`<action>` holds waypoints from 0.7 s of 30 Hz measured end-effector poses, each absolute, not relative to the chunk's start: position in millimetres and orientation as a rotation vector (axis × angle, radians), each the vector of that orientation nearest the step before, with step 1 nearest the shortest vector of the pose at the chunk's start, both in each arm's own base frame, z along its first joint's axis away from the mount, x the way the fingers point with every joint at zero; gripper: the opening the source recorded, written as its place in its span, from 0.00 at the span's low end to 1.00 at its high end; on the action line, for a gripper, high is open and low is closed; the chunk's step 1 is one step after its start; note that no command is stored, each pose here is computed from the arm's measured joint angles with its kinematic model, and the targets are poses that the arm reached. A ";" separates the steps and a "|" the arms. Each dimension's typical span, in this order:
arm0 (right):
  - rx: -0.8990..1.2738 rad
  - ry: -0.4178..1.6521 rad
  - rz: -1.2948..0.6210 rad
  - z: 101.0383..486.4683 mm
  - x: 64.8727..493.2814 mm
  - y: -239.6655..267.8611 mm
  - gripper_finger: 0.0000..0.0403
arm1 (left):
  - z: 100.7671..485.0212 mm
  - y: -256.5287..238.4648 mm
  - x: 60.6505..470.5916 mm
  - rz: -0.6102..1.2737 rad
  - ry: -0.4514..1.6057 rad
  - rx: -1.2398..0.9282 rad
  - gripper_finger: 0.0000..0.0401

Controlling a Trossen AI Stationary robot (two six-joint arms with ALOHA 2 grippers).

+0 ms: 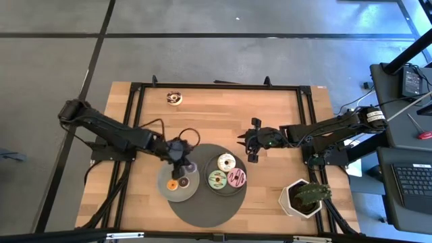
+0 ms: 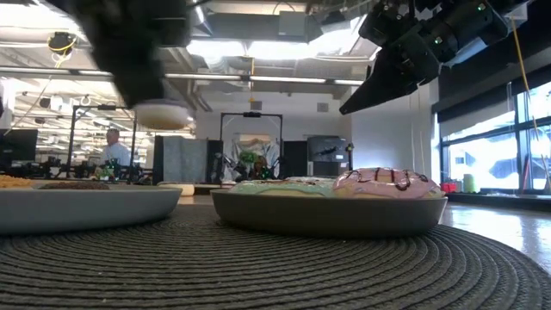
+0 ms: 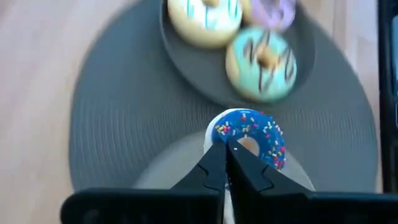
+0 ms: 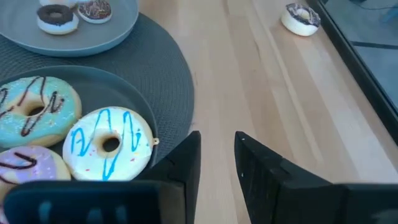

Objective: Pick & Place donuts
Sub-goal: Put the small blue donut on the gray plate

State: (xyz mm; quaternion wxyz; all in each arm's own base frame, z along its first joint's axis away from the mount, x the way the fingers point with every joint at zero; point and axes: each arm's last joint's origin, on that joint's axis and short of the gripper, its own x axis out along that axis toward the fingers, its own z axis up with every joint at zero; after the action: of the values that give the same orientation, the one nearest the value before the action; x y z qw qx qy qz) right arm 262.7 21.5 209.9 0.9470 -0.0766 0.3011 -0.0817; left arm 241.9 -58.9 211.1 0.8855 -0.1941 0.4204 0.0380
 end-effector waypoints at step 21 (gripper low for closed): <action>-0.098 0.591 -0.184 211.2 263.7 21.5 0.25 | 187.0 -130.4 201.2 0.329 0.970 -0.508 0.01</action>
State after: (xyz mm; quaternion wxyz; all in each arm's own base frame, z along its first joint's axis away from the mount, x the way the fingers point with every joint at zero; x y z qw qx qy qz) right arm 263.7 21.5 211.2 0.9513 -0.0483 0.2908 -0.0906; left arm 201.2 -130.4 187.0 0.8408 -0.2406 0.4592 0.1559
